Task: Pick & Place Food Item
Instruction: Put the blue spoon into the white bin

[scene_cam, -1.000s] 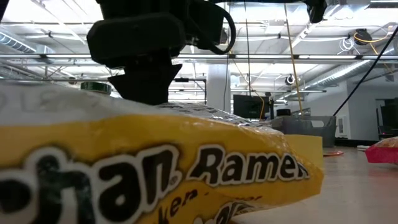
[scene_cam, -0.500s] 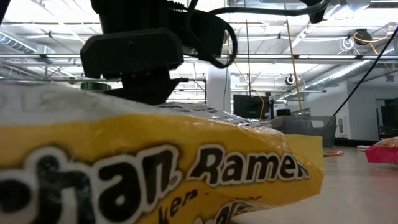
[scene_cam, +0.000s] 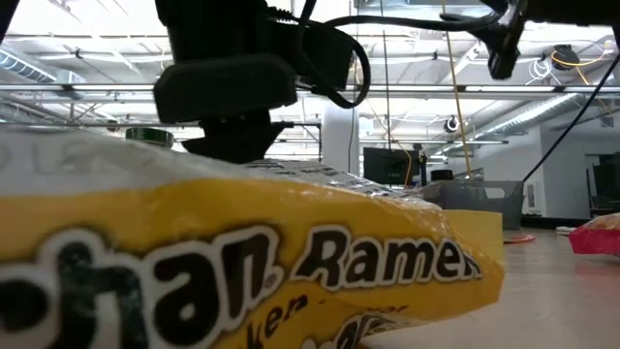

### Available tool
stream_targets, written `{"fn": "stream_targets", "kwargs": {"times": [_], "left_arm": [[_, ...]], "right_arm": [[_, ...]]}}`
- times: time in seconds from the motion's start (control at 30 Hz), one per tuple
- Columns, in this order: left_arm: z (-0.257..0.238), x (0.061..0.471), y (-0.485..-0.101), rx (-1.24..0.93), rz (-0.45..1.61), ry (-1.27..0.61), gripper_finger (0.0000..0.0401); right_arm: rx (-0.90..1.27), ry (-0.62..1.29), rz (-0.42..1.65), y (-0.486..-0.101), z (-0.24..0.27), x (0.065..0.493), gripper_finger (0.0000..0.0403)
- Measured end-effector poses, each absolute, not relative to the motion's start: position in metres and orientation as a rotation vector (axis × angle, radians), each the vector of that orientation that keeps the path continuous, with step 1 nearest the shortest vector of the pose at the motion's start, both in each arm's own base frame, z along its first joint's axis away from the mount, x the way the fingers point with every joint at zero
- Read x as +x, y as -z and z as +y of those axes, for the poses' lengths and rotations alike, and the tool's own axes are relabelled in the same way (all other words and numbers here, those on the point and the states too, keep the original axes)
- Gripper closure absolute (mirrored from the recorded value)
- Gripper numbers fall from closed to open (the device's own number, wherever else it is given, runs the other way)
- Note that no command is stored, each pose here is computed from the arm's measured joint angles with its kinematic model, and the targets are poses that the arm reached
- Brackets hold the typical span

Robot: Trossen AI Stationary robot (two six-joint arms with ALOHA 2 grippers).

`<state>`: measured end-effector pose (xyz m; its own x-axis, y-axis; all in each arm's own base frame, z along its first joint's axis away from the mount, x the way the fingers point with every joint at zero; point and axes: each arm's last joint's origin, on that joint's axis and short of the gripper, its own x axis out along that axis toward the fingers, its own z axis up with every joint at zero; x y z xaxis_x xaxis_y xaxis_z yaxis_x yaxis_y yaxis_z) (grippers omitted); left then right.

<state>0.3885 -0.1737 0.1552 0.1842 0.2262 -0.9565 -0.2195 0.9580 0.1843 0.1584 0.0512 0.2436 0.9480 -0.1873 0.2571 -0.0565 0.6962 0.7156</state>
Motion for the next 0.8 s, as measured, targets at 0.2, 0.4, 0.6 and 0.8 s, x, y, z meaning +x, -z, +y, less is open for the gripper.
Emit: {"fn": "stream_targets", "kwargs": {"times": [0.2,0.4,0.6,0.8], "left_arm": [[-0.167,0.391,-0.155,-0.008,1.365,-0.311,0.038],[-0.161,0.391,-0.158,-0.033,1.407,-0.275,0.0393],[-0.154,0.382,-0.177,-0.04,1.447,-0.272,0.0395],[-0.145,0.374,-0.213,-0.073,1.389,-0.267,0.0396]], "right_arm": [[0.838,0.055,-0.376,-0.233,0.048,0.151,0.0149],[0.829,0.057,-0.374,-0.233,0.048,0.151,0.0149],[0.811,0.062,-0.366,-0.232,0.048,0.152,0.0149],[0.804,0.066,-0.353,-0.231,0.048,0.152,0.0149]]}}
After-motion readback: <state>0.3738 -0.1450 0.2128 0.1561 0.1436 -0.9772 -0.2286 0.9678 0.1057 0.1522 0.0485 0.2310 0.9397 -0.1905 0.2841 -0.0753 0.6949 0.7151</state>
